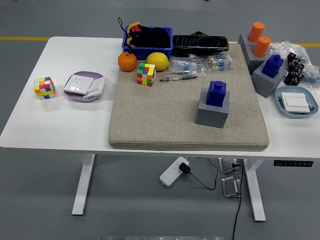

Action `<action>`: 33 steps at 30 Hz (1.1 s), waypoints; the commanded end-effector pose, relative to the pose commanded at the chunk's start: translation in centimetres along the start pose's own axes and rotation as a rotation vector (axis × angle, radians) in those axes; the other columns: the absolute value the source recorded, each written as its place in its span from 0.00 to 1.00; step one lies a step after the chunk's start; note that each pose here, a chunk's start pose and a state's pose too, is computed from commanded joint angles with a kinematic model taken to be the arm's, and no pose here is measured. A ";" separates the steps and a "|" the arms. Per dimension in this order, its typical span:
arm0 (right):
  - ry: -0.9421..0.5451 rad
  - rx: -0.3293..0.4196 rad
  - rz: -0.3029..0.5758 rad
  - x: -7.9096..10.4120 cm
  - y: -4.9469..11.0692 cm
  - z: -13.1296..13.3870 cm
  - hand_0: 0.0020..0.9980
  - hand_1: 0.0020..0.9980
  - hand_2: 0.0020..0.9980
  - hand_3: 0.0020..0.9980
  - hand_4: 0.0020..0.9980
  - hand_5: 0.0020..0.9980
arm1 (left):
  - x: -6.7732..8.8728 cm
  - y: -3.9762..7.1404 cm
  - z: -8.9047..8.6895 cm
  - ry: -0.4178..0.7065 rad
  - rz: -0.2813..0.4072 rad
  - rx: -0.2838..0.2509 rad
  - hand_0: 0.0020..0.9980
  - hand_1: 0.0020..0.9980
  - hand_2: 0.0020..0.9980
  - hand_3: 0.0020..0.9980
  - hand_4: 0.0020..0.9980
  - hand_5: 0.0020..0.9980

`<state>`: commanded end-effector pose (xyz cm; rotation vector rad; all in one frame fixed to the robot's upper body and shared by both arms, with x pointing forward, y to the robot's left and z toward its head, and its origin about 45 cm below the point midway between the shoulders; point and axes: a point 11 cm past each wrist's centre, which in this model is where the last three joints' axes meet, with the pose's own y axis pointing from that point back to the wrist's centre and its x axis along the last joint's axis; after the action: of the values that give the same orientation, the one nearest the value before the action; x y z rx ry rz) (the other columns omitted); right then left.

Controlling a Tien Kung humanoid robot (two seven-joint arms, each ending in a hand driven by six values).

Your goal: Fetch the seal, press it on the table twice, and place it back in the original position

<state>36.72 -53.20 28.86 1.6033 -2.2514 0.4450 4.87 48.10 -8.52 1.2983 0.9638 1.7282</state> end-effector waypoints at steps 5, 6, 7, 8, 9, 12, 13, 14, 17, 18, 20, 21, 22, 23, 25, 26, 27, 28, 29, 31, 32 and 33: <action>0.004 -0.003 -0.007 -0.1 0.0 0.0 0.77 0.75 0.75 0.70 0.97 0.28 | 0.1 0.0 0.3 -0.011 0.031 -0.036 0.80 0.86 0.86 0.82 0.67 0.22; 0.005 -0.004 -0.008 -0.1 0.0 0.1 0.77 0.75 0.75 0.70 0.97 0.28 | -0.1 0.0 0.3 -0.018 0.026 -0.038 0.80 0.86 0.86 0.82 0.67 0.22; 0.006 -0.005 -0.008 -0.1 0.0 0.1 0.77 0.75 0.75 0.70 0.97 0.28 | -0.2 0.0 0.2 -0.024 0.011 -0.029 0.80 0.86 0.86 0.82 0.67 0.22; 0.006 -0.007 -0.008 -0.2 0.1 0.2 0.77 0.75 0.75 0.70 0.97 0.28 | -0.4 0.0 0.2 -0.029 -0.001 -0.021 0.80 0.86 0.86 0.82 0.67 0.22; 0.007 -0.009 -0.010 -0.2 0.1 0.2 0.77 0.75 0.75 0.70 0.96 0.27 | -0.7 0.0 -0.1 -0.035 -0.031 0.003 0.74 0.75 0.77 0.75 0.66 0.22; 0.007 -0.014 -0.017 -0.4 0.1 0.4 0.77 0.75 0.75 0.70 0.96 0.27 | -1.5 0.1 -0.9 -0.062 -0.099 0.068 0.74 0.75 0.77 0.75 0.66 0.22; 0.006 -0.015 -0.018 -0.5 0.1 0.4 0.77 0.75 0.75 0.70 0.96 0.27 | -1.5 0.1 -1.0 -0.071 -0.100 0.072 0.74 0.75 0.77 0.75 0.66 0.22; 0.006 -0.016 -0.019 -0.6 0.1 0.5 0.77 0.75 0.75 0.70 0.96 0.27 | -1.6 0.1 -1.0 -0.075 -0.098 0.072 0.74 0.75 0.77 0.75 0.66 0.22; 0.005 -0.021 -0.021 -0.6 0.2 0.6 0.77 0.74 0.75 0.70 0.95 0.26 | -1.7 0.1 -1.1 -0.077 -0.104 0.073 0.74 0.74 0.75 0.75 0.66 0.22; 0.005 -0.021 -0.021 -0.6 0.2 0.6 0.77 0.74 0.75 0.70 0.95 0.26 | -1.7 0.1 -1.0 -0.078 -0.105 0.072 0.74 0.74 0.75 0.75 0.66 0.22; 0.003 -0.021 -0.020 -0.6 0.2 0.6 0.77 0.74 0.75 0.70 0.95 0.26 | -1.7 0.1 -0.9 -0.082 -0.104 0.070 0.74 0.74 0.75 0.75 0.66 0.22; 0.002 -0.021 -0.019 -0.6 0.2 0.6 0.77 0.74 0.74 0.69 0.95 0.26 | -1.6 0.1 -0.8 -0.084 -0.105 0.069 0.73 0.73 0.73 0.74 0.66 0.22; 0.001 -0.021 -0.018 -0.5 0.2 0.6 0.77 0.74 0.74 0.69 0.95 0.26 | -1.6 0.1 -0.8 -0.086 -0.106 0.069 0.73 0.73 0.73 0.74 0.66 0.22; 0.001 -0.021 -0.017 -0.5 0.2 0.6 0.77 0.74 0.74 0.69 0.95 0.26 | -1.6 0.1 -0.8 -0.087 -0.106 0.069 0.73 0.73 0.73 0.74 0.66 0.22; -0.001 -0.022 -0.016 -0.5 0.2 0.6 0.77 0.74 0.74 0.69 0.95 0.26 | -1.5 0.1 -0.7 -0.091 -0.104 0.069 0.73 0.73 0.73 0.74 0.66 0.22; -0.001 -0.022 -0.016 -0.5 0.2 0.6 0.77 0.74 0.74 0.69 0.95 0.26 | -1.5 0.1 -0.7 -0.091 -0.104 0.069 0.73 0.73 0.73 0.74 0.66 0.22; -0.002 -0.022 -0.016 -0.5 0.2 0.7 0.77 0.74 0.74 0.69 0.94 0.25 | -1.4 0.1 -0.8 -0.092 -0.103 0.070 0.72 0.72 0.71 0.74 0.65 0.22; -0.002 -0.023 -0.016 -0.5 0.2 0.7 0.77 0.74 0.74 0.69 0.94 0.25 | -1.4 0.1 -0.8 -0.094 -0.103 0.071 0.72 0.72 0.71 0.74 0.65 0.22; -0.002 -0.025 -0.017 -0.5 0.3 0.7 0.77 0.74 0.74 0.69 0.94 0.25 | -1.4 0.1 -0.9 -0.096 -0.105 0.074 0.72 0.72 0.71 0.74 0.65 0.22; -0.002 -0.028 -0.016 -0.5 0.3 0.8 0.77 0.74 0.74 0.69 0.94 0.25 | -1.4 0.1 -0.9 -0.096 -0.106 0.075 0.72 0.72 0.71 0.74 0.65 0.22; -0.002 -0.028 -0.016 -0.5 0.3 0.9 0.77 0.74 0.74 0.69 0.94 0.25 | -1.4 0.1 -1.0 -0.096 -0.106 0.076 0.72 0.72 0.71 0.74 0.65 0.22; -0.002 -0.028 -0.015 -0.5 0.3 0.9 0.76 0.74 0.74 0.69 0.93 0.24 | -1.5 0.1 -1.0 -0.098 -0.107 0.077 0.72 0.71 0.70 0.73 0.64 0.23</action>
<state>36.47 -53.08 27.85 1.6060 -2.2363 0.4058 4.17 46.61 -9.18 1.3428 1.0321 1.5456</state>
